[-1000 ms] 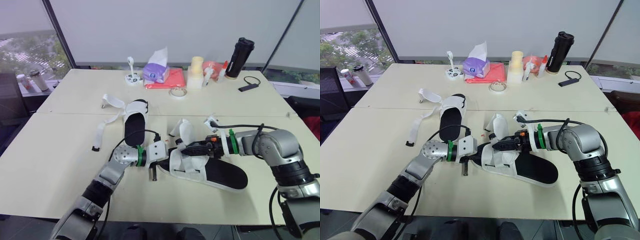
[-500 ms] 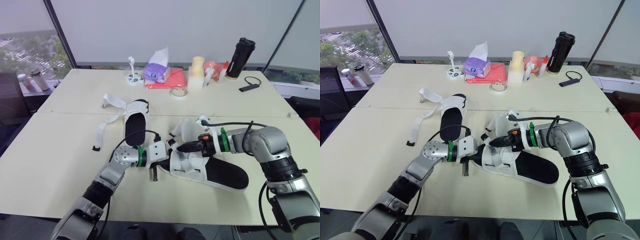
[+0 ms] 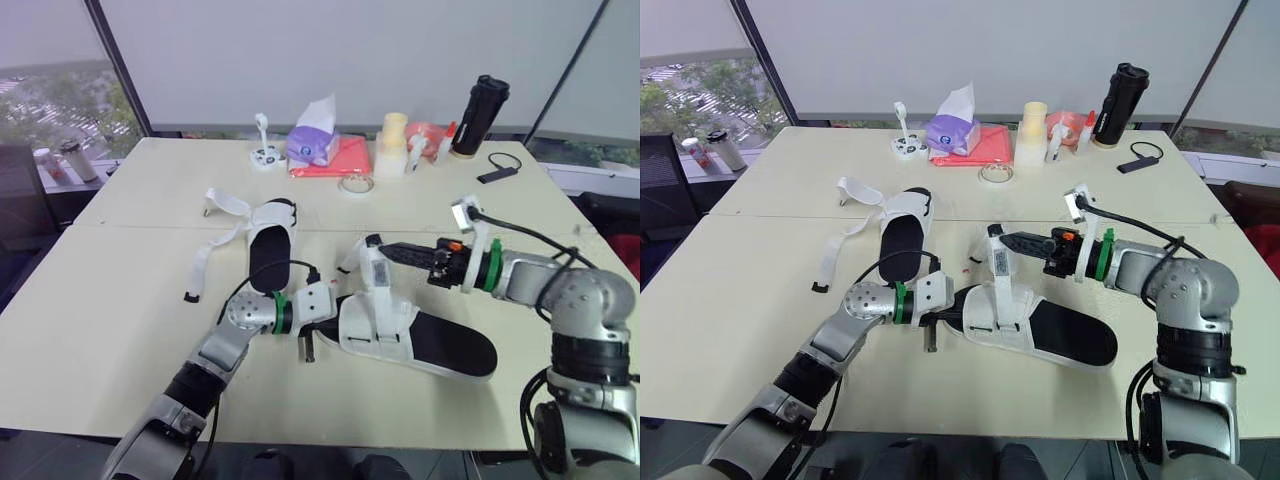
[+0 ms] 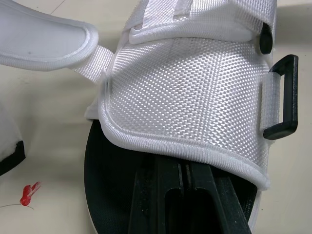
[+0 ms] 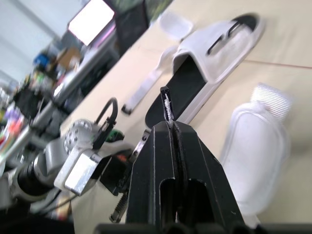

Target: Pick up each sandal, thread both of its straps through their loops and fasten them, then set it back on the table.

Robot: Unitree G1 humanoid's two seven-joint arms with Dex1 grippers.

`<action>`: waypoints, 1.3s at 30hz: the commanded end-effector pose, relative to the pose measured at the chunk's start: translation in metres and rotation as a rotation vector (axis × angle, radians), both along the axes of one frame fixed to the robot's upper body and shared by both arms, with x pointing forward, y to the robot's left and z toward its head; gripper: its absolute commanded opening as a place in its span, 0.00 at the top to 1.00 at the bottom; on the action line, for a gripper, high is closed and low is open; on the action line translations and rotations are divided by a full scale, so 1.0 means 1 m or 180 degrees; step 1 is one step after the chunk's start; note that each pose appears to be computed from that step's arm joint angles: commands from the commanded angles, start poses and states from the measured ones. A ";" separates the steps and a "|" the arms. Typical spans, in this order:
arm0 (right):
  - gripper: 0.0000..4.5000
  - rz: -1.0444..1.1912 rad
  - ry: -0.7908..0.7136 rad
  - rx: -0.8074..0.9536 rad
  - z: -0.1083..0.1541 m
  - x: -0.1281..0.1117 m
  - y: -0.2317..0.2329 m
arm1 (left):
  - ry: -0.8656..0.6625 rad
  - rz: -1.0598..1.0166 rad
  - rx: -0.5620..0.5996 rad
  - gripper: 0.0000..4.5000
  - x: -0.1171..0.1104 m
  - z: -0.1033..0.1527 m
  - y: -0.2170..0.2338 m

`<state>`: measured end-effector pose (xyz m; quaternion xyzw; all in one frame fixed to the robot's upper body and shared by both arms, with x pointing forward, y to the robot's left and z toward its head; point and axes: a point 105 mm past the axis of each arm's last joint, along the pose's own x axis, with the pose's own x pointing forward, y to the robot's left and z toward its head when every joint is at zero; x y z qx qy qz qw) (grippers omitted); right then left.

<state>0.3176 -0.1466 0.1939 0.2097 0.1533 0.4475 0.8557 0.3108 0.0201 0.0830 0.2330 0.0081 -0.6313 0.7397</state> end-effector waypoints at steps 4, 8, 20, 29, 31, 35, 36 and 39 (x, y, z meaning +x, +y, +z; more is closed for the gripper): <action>0.99 -0.0668 -0.0084 0.0034 -0.001 0.007 -0.023 | 0.0297 0.0101 0.0356 1.00 0.000 -0.034 0.013; 0.99 -0.0935 0.0012 -0.0023 -0.011 0.016 -0.033 | 0.0297 0.0088 0.0355 1.00 0.000 -0.034 0.012; 0.99 -0.1385 0.0602 0.0012 -0.048 0.029 -0.059 | 0.0299 0.0139 0.0343 1.00 -0.001 -0.035 0.015; 0.99 -0.1266 0.0884 -0.0361 -0.073 0.008 -0.056 | 0.0285 0.0158 0.0342 1.00 0.001 -0.034 0.016; 0.99 -0.1176 0.0956 -0.0447 -0.078 0.005 -0.054 | 0.0280 0.0152 0.0341 1.00 0.001 -0.034 0.016; 0.99 -0.1143 0.1026 -0.0521 -0.078 0.008 -0.052 | 0.0269 0.0145 0.0330 1.00 0.002 -0.033 0.014; 0.99 -0.1146 0.1084 -0.0593 -0.082 0.008 -0.053 | 0.0268 0.0146 0.0328 1.00 0.002 -0.033 0.014; 0.99 -0.1150 0.1202 -0.0809 -0.092 0.008 -0.057 | 0.0265 0.0148 0.0322 1.00 0.002 -0.033 0.014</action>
